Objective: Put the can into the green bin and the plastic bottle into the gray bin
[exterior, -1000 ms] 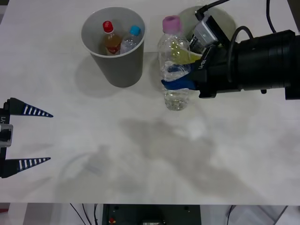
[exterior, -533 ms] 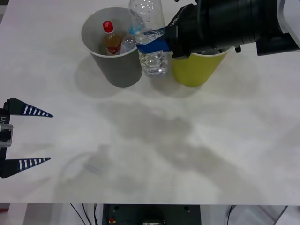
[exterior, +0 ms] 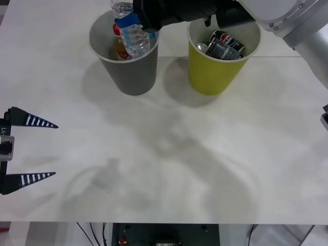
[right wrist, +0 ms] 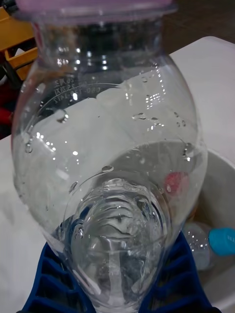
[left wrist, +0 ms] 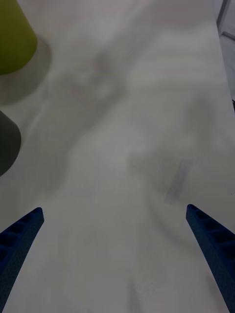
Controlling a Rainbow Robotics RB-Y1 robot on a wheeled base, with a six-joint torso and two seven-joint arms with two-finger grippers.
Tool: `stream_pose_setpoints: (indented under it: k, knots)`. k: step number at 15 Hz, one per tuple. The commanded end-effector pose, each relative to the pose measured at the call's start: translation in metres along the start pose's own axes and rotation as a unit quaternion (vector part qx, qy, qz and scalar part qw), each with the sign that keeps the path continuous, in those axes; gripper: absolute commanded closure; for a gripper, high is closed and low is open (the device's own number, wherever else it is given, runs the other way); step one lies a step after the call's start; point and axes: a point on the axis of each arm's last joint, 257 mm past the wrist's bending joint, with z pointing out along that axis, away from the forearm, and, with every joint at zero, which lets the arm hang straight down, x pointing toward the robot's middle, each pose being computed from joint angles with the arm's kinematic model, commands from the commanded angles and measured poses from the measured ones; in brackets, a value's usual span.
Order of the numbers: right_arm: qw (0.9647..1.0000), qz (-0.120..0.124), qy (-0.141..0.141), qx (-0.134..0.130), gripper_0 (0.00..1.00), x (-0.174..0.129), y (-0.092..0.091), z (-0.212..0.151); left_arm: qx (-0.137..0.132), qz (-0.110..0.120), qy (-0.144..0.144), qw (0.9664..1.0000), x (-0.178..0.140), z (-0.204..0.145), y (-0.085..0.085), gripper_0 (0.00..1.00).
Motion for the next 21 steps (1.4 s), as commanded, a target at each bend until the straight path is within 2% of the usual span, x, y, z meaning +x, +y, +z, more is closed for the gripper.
stream_pose_setpoints:
  k: [1,4,5,6,8,9,10,12,14,16,18,21]
  knots:
    - [0.9999,0.0,0.004,0.01,1.0,-0.011,-0.007,0.025,0.0,0.0,0.0,1.0,0.0,0.0,0.0,0.0]
    - [0.9998,-0.004,0.017,0.014,1.0,-0.014,-0.008,0.037,0.0,0.0,0.0,1.0,0.0,0.0,0.0,0.0]
    - [0.9997,-0.007,0.018,0.014,0.97,-0.016,-0.007,0.039,0.0,0.0,0.0,1.0,0.0,0.0,0.0,0.0]
    - [0.9997,-0.01,0.019,0.015,0.87,-0.015,-0.006,0.04,0.0,0.0,0.0,1.0,0.0,0.0,0.0,0.0]
    - [0.9994,-0.022,0.021,0.015,0.43,-0.014,-0.006,0.041,0.0,0.0,0.0,1.0,0.0,0.0,0.0,0.0]
    - [0.9994,-0.023,0.021,0.015,0.14,-0.014,-0.007,0.04,0.0,0.0,0.0,1.0,0.0,0.0,0.0,0.0]
    - [0.9994,-0.026,0.019,0.012,0.0,-0.015,-0.005,0.041,0.0,0.0,0.0,1.0,0.0,0.0,0.0,0.0]
    - [0.9994,-0.031,0.016,0.006,0.0,-0.016,-0.004,0.039,0.0,0.0,0.0,1.0,0.0,0.0,0.0,0.0]
    - [0.9997,-0.016,0.011,-0.011,0.0,-0.017,-0.002,0.029,0.0,0.0,0.0,1.0,0.0,0.0,0.0,0.0]
    - [0.9991,-0.024,0.025,-0.024,0.0,-0.006,-0.001,0.009,0.0,0.0,0.0,1.0,0.0,0.0,0.0,0.0]
    - [0.9987,-0.028,0.024,-0.036,0.0,0.008,0.002,-0.017,0.0,0.0,0.0,1.0,0.0,0.0,0.0,0.0]
    - [0.9973,-0.048,0.024,-0.05,0.0,0.032,0.012,-0.055,0.0,0.0,0.0,1.0,0.0,0.0,0.0,0.0]
